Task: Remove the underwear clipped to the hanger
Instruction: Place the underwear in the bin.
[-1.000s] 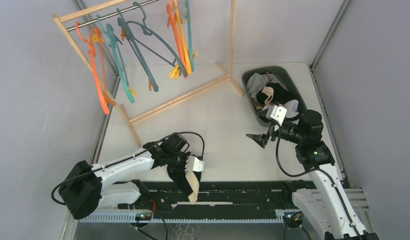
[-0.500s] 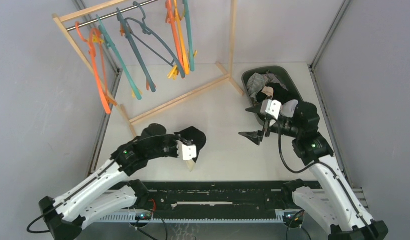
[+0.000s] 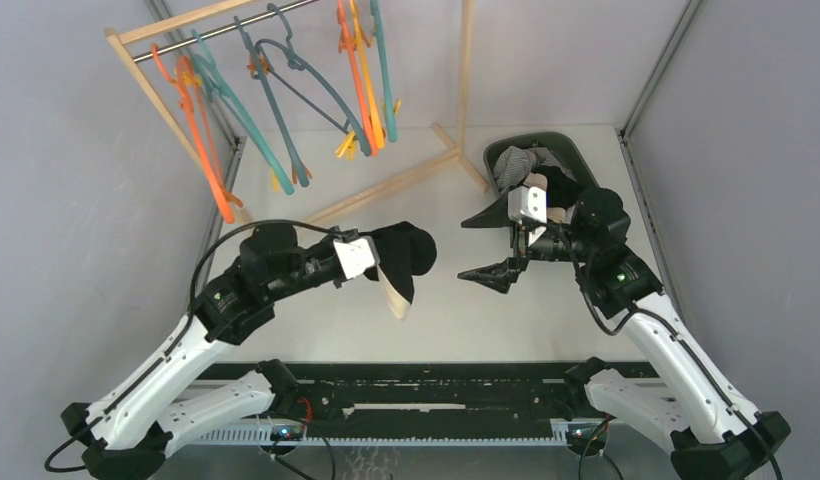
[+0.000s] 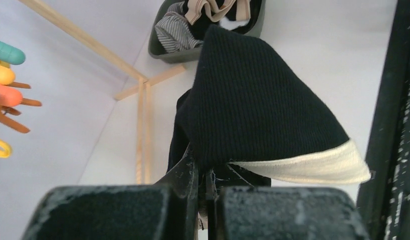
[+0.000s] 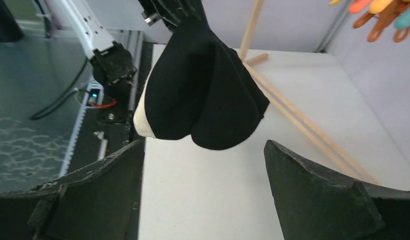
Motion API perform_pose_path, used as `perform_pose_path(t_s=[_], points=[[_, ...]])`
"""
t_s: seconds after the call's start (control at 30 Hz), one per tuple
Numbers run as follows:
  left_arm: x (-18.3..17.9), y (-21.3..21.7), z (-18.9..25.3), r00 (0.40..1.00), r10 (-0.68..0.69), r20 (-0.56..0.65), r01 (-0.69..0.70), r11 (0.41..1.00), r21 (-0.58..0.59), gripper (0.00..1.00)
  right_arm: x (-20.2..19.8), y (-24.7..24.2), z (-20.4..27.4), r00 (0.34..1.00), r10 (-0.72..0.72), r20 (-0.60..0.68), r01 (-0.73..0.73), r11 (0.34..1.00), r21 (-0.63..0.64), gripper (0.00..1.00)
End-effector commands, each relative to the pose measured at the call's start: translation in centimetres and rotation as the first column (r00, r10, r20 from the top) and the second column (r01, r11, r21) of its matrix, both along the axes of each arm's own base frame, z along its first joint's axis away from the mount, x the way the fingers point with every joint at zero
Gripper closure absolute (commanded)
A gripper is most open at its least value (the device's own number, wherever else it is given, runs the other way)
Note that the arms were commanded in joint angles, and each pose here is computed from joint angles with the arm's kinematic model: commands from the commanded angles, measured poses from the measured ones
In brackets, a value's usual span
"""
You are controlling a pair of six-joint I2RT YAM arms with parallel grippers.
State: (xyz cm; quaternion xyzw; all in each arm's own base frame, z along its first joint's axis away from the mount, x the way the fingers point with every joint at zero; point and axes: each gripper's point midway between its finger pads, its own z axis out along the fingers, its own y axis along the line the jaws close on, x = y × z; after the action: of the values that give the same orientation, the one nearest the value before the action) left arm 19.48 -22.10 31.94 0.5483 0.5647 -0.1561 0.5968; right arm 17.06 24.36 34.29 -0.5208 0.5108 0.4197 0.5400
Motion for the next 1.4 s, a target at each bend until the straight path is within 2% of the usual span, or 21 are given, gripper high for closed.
perform_pose_path(t_s=[0.0,0.17,0.5,0.63,0.7,0.8,0.97,1.03,1.17,1.2,1.27,1.37], points=[[-0.8,-2.0,4.7,0.996,-0.057,-0.061,0.043,0.978,-0.206,1.00,-1.8,1.2,1.6,0.987,0.106,-0.121,-0.095,0.991,0.094,0.12],[-1.6,-3.5,5.3,0.985,-0.133,-0.114,0.099,0.960,-0.263,1.00,-1.4,2.4,1.1,0.979,0.129,-0.161,-0.113,0.988,0.106,0.12],[-0.2,-5.4,5.1,0.966,-0.129,-0.224,0.055,0.950,-0.307,1.00,-1.0,5.0,0.4,0.953,0.169,-0.253,-0.136,0.981,0.140,0.13],[0.2,-6.1,4.6,0.956,-0.130,-0.263,0.043,0.948,-0.314,1.00,-0.7,5.6,0.0,0.948,0.161,-0.274,-0.126,0.982,0.139,0.19],[0.3,-6.5,4.5,0.950,-0.135,-0.281,0.041,0.948,-0.316,1.00,-0.6,5.8,-0.2,0.946,0.160,-0.282,-0.124,0.982,0.142,0.27],[0.4,-6.9,4.3,0.943,-0.143,-0.301,0.042,0.947,-0.318,1.00,0.1,6.2,-0.8,0.945,0.137,-0.297,-0.101,0.986,0.133,0.45],[0.1,-7.1,3.9,0.939,-0.159,-0.304,0.059,0.947,-0.315,0.99,1.3,6.0,-1.6,0.955,0.084,-0.286,-0.052,0.992,0.118,0.83],[0.0,-6.9,3.6,0.944,-0.157,-0.289,0.063,0.949,-0.309,0.93,1.9,5.5,-1.4,0.960,0.058,-0.276,-0.025,0.992,0.122,1.00],[-0.6,-6.1,3.5,0.955,-0.167,-0.245,0.086,0.947,-0.309,0.70,3.4,3.3,-0.7,0.969,-0.025,-0.248,0.060,0.989,0.138,1.00],[-0.8,-5.7,3.7,0.958,-0.170,-0.230,0.092,0.944,-0.316,0.59,3.7,2.6,-0.7,0.970,-0.050,-0.239,0.085,0.986,0.140,1.00],[-0.8,-4.8,4.2,0.965,-0.154,-0.210,0.078,0.940,-0.333,0.43,4.6,1.0,-0.8,0.972,-0.115,-0.207,0.146,0.979,0.139,1.00],[-0.4,-3.2,5.0,0.974,-0.116,-0.195,0.036,0.929,-0.369,0.29,6.4,-1.5,-1.3,0.958,-0.247,-0.147,0.264,0.958,0.110,1.00]])
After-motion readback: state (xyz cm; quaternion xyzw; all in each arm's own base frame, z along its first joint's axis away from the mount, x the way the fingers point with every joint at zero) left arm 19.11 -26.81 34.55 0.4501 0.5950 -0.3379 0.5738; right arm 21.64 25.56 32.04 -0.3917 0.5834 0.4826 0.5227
